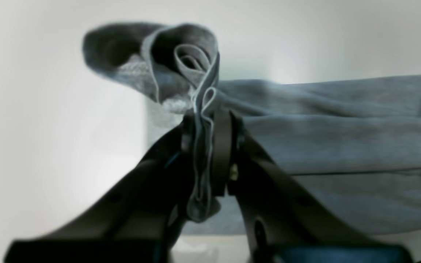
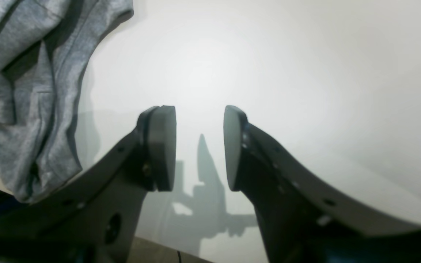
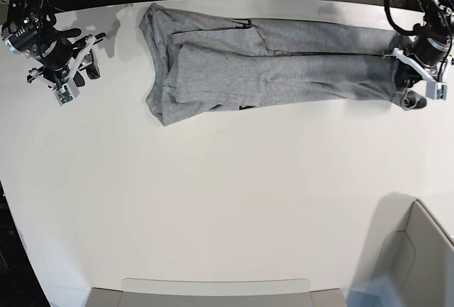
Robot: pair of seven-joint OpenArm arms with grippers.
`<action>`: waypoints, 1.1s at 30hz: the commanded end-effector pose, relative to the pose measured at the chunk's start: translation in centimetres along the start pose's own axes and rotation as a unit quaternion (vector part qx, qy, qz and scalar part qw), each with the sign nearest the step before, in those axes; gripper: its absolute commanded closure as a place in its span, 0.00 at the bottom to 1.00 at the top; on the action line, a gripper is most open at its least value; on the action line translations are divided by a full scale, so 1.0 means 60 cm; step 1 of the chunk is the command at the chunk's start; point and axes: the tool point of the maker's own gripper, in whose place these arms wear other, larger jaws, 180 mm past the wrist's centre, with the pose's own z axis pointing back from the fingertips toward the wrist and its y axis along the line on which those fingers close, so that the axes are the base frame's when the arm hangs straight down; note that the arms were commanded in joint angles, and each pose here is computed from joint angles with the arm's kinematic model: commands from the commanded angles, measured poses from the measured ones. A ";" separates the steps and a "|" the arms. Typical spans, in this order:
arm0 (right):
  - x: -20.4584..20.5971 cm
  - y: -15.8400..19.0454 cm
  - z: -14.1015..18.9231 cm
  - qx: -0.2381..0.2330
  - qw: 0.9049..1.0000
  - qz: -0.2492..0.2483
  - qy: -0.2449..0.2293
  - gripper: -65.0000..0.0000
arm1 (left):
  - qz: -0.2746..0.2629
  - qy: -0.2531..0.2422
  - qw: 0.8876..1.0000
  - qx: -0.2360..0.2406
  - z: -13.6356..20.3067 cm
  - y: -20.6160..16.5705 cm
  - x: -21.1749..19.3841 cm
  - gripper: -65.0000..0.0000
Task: Fold the T-shirt properly
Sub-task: 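Fold the strip's end held by the left gripper toward the middle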
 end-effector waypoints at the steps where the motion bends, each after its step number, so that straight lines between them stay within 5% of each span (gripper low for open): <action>1: 0.018 -0.004 0.008 -0.002 1.000 0.012 -0.019 0.66 | -0.009 -0.014 1.000 -0.012 0.004 -0.015 0.009 1.00; 15: 0.018 -0.004 0.008 -0.002 1.000 0.012 -0.019 0.66 | -0.016 -0.006 0.992 -0.123 -0.044 -0.154 -0.014 1.00; 33: 0.019 -0.003 0.008 -0.002 1.000 0.012 -0.019 0.66 | -0.017 -0.007 0.989 -0.148 -0.039 -0.196 -0.025 1.00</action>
